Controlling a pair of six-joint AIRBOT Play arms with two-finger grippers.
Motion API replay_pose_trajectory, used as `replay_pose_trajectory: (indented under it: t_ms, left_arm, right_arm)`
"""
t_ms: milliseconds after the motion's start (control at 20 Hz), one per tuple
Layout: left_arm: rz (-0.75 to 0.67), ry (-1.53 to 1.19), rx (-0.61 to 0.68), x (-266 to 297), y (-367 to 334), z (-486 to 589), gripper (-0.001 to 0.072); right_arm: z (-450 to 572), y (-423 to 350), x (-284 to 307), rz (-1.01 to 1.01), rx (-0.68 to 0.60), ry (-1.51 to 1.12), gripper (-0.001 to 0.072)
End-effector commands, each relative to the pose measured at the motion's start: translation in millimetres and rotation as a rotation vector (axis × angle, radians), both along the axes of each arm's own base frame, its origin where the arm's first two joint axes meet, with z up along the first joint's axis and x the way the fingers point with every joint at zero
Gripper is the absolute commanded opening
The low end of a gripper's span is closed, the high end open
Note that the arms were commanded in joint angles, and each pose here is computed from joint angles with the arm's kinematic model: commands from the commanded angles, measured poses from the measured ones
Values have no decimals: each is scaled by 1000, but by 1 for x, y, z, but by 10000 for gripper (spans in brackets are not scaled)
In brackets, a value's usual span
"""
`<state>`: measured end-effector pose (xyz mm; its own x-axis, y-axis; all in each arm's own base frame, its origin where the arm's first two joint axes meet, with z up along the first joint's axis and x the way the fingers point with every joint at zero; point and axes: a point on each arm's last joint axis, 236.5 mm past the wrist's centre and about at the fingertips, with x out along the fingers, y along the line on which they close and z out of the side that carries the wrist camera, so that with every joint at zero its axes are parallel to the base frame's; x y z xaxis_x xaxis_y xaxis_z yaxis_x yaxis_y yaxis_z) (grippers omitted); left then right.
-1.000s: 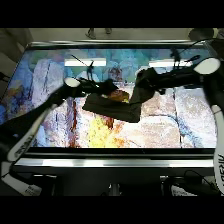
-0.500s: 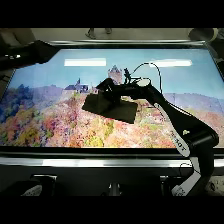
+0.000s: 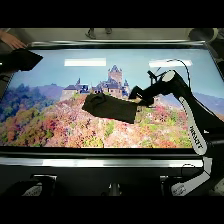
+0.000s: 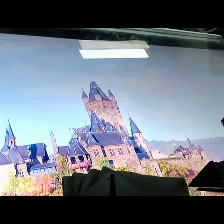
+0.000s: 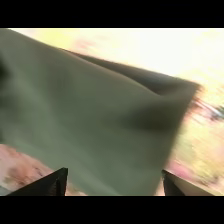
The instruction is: Fold the shirts.
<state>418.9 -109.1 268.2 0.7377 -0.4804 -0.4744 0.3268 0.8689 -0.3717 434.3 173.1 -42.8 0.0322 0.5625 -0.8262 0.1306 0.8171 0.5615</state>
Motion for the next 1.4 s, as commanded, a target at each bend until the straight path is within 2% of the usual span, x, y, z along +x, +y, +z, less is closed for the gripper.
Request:
replay_pose_trajectory:
  t_ms: [0,150,200,250,300,400,500,650,750,900,1100,1250,1350]
  left_arm:
    - [-1,58,-5,-3,-3,-20,26]
    - [-19,75,-7,-7,-9,-22,26]
    - [-19,81,-14,-8,-11,-23,26]
    - [-22,81,-17,-8,-13,-22,26]
    - [-22,81,-18,-8,-13,-22,26]
    - [-22,81,-17,-8,-13,-22,26]
    - [-21,82,-19,-8,-13,-22,26]
    - [-12,92,-30,-7,-13,-23,26]
    - [-6,102,-39,-6,-13,-25,26]
    - [-3,107,-44,-6,-13,-26,26]
    - [0,111,-49,-6,-13,-26,26]
    - [-5,120,-46,-8,-13,-27,26]
    - [-5,122,-46,-8,-13,-28,26]
  right_arm:
    - [-44,-23,-30,24,-68,131,642]
    - [-61,21,-19,-7,56,118,631]
    - [-64,29,-11,-36,75,100,588]
    - [-64,36,-4,-56,89,80,390]
    - [-58,41,4,-77,117,56,1]
    - [-24,38,32,-72,199,-71,17]
    - [27,0,73,-132,223,-214,16]
    - [104,-110,117,-303,193,-413,15]
    - [122,-193,114,-442,171,-428,16]
    - [108,-298,66,-575,124,-321,16]
    - [68,-410,-31,-739,-49,-93,15]
    - [37,-451,-102,-820,-162,109,16]
    - [12,-440,-139,-840,-140,242,16]
